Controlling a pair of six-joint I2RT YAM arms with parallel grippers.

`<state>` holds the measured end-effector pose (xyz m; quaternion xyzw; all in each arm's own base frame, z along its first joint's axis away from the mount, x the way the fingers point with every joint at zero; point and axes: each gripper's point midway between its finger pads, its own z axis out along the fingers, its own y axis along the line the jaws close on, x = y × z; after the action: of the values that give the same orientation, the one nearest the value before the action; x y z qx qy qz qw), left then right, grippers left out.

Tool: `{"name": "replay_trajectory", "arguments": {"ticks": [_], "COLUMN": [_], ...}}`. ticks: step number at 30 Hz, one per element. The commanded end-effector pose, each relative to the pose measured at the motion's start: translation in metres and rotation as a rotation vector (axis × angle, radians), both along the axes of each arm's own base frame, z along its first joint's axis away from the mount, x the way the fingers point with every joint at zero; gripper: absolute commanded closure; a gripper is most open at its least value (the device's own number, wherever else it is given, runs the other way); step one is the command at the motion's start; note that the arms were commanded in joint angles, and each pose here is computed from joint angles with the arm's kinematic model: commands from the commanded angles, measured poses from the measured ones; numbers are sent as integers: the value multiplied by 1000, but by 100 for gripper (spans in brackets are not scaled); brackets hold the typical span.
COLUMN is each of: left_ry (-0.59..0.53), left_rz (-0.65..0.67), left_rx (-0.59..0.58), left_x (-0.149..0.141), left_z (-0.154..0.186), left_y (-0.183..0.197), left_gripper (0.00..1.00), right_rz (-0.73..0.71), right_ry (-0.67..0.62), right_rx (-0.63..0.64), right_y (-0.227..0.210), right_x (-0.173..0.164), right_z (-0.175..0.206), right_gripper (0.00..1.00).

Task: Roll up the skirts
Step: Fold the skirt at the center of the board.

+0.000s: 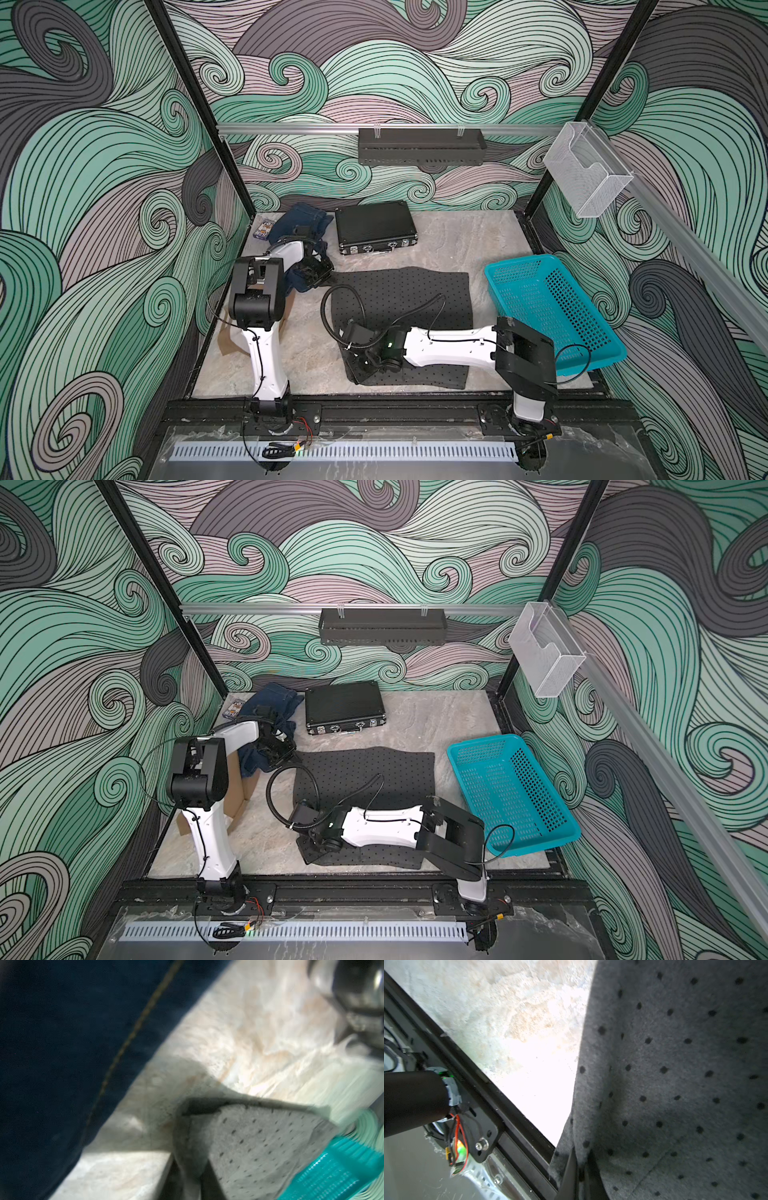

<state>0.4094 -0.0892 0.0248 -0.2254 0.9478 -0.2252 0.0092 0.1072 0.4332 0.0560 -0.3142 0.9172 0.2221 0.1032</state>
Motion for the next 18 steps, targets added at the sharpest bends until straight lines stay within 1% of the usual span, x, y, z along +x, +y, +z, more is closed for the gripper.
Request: {"name": "replay_trajectory", "arguments": {"ticks": [1, 7, 9, 12, 14, 16, 18], "left_ry": [-78, -229, -265, -299, -291, -303, -356], "left_rz": [13, 152, 215, 303, 338, 343, 340], "left_rx": [11, 126, 117, 117, 141, 146, 125], "left_x": [9, 8, 6, -4, -14, -21, -23], "left_z": [20, 82, 99, 114, 121, 130, 144], "left_y": [0, 28, 41, 65, 78, 80, 73], "left_gripper": [100, 100, 100, 100, 100, 100, 100], "right_rz": [31, 53, 68, 86, 101, 99, 88], "right_ry": [-11, -10, -7, 21, 61, 96, 109], "right_rx": [16, 70, 80, 93, 131, 175, 200], "right_y": [-3, 0, 5, 13, 19, 20, 13], "right_x": [-5, -11, -12, -16, -23, -29, -33], "right_z": [15, 41, 48, 54, 59, 67, 72], "right_gripper": [100, 100, 100, 100, 100, 100, 100]}}
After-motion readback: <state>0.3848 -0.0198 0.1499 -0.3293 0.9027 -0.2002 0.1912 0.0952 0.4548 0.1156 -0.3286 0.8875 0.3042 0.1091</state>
